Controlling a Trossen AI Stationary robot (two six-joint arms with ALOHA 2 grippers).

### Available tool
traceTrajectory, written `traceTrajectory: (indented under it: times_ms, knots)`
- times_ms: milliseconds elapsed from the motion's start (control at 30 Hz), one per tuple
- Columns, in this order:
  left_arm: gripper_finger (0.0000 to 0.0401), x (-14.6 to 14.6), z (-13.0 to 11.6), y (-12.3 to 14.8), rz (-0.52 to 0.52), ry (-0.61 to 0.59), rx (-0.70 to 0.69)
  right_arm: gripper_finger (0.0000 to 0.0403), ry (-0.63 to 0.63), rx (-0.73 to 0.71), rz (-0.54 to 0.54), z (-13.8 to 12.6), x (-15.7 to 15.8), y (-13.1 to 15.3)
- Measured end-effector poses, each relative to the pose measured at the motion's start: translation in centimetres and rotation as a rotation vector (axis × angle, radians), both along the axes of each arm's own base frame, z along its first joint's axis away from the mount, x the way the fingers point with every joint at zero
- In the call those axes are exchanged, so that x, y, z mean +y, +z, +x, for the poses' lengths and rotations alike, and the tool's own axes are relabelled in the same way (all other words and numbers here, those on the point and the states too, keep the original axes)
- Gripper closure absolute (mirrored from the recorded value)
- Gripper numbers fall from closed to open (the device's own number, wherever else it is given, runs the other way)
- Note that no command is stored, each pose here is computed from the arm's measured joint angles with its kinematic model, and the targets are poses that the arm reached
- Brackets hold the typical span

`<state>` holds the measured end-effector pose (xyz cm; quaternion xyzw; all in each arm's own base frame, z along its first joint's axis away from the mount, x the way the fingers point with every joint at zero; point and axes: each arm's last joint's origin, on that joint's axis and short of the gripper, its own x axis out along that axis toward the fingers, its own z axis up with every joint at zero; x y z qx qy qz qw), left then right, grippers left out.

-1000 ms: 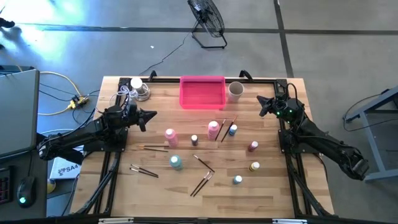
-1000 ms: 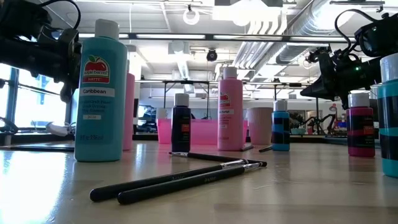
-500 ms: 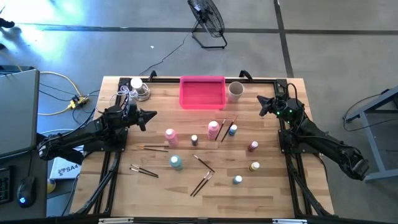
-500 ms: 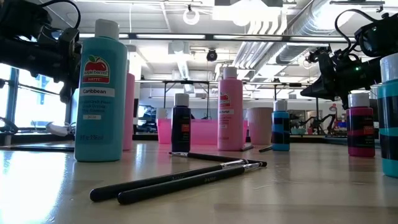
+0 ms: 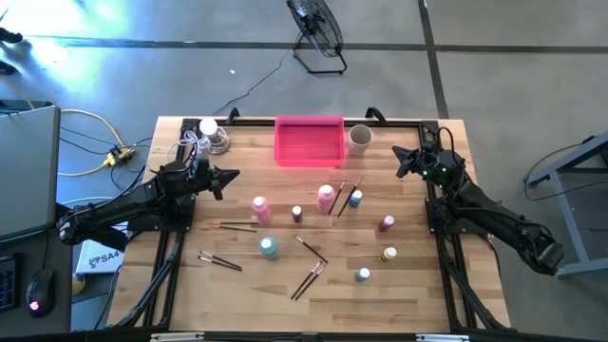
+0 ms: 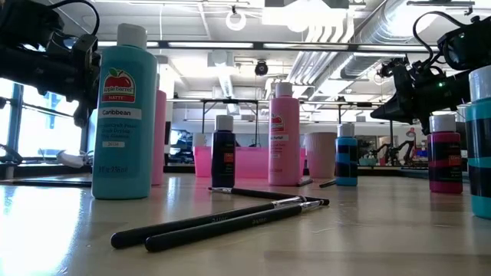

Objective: Pick & Place Paint Supplies
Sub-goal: Put the big pink paint bottle into the pink bin

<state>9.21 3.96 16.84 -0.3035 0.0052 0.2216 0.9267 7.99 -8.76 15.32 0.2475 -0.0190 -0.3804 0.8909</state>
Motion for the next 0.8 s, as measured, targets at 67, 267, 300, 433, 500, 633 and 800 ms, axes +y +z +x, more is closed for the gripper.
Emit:
traceTrajectory:
  times_ms: [67, 267, 300, 433, 500, 633, 800]
  knots:
    - [0.0401, 0.0, 0.0, -0.01, 0.0, 0.0, 0.0, 0.0401, 0.0, 0.0, 0.0, 0.0, 0.0, 0.0]
    - [0.0401, 0.0, 0.0, 0.0, 0.0, 0.0, 0.0, 0.0401, 0.0, 0.0, 0.0, 0.0, 0.0, -0.01]
    - [0.0401, 0.0, 0.0, -0.01, 0.0, 0.0, 0.0, 0.0401, 0.001, -0.001, 0.0, 0.0, 0.0, 0.01]
    - [0.0401, 0.0, 0.0, 0.01, 0.001, 0.0, 0.0, 0.0401, 0.0, 0.0, 0.0, 0.0, 0.0, 0.0]
    - [0.0401, 0.0, 0.0, -0.01, 0.001, 0.0, 0.0, 0.0401, 0.0, 0.0, 0.0, 0.0, 0.0, 0.0]
    - [0.0401, 0.0, 0.0, -0.01, 0.001, 0.0, 0.001, 0.0401, 0.001, 0.0, 0.0, 0.0, 0.0, 0.0]
    - [0.0401, 0.0, 0.0, -0.01, 0.001, 0.0, 0.001, 0.0401, -0.007, 0.0, -0.002, -0.01, -0.01, 0.02]
